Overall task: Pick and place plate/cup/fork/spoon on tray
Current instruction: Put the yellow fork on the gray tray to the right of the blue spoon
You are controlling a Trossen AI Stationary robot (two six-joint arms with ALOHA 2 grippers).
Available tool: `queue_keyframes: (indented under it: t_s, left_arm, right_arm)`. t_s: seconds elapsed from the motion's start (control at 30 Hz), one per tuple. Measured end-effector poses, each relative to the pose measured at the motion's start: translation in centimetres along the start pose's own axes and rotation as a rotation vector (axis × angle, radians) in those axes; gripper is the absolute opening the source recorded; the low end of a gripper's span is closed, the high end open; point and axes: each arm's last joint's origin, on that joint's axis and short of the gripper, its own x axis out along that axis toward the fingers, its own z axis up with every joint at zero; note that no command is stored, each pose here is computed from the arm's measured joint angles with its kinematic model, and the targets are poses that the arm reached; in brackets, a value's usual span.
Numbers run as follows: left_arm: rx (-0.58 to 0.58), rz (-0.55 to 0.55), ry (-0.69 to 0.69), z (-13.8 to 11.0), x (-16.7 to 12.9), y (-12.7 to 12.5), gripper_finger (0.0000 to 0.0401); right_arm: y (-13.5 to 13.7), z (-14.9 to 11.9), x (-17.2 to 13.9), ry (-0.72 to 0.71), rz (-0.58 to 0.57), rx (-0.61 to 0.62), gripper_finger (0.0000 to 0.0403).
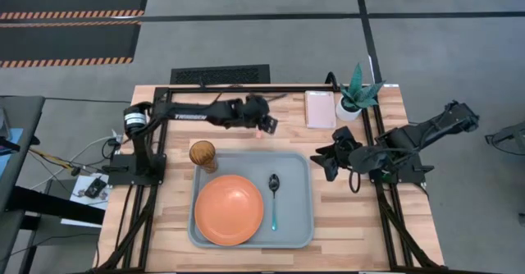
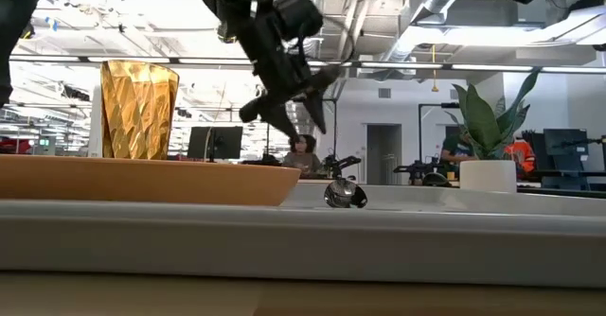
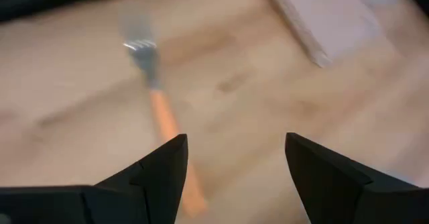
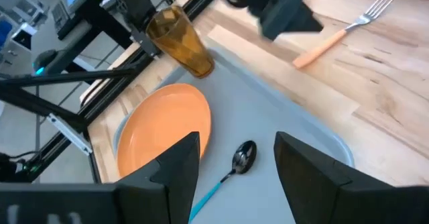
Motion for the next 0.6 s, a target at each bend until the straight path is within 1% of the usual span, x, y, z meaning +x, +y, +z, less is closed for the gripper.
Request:
queue_keyframes:
  t_s: [0.17, 0.3, 0.4, 0.47, 0.53, 0.6]
  left_arm:
    - [-0.018, 0.096, -0.018, 0.9, 2.5, 2.3, 0.0236]
    - [-0.057, 0.111, -0.028, 1.1, 4.3, 3.2, 0.0236]
    - [-0.063, 0.137, 0.032, 0.3, 5.5, 3.5, 0.0236]
    - [-0.07, 0.163, 0.075, -0.6, 6.2, 3.5, 0.0236]
    - [-0.054, 0.182, 0.111, -1.6, 7.0, 3.4, 0.0236]
    - [-0.04, 0.173, 0.115, -2.3, 7.6, 2.9, 0.0236]
  right_arm:
    - [-0.2, 0.2, 0.2, -0.007, -0.011, 0.004, 0.0214]
    - [-0.2, 0.2, 0.2, -0.001, -0.013, -0.002, 0.0214]
    - [-0.2, 0.2, 0.2, 0.002, -0.016, -0.004, 0.0214]
    - [-0.2, 0.2, 0.2, 0.003, -0.017, -0.006, 0.0214]
    - [-0.3, 0.2, 0.2, 0.003, -0.018, -0.006, 0.0214]
    - [-0.3, 0.1, 0.2, 0.005, -0.021, -0.008, 0.0214]
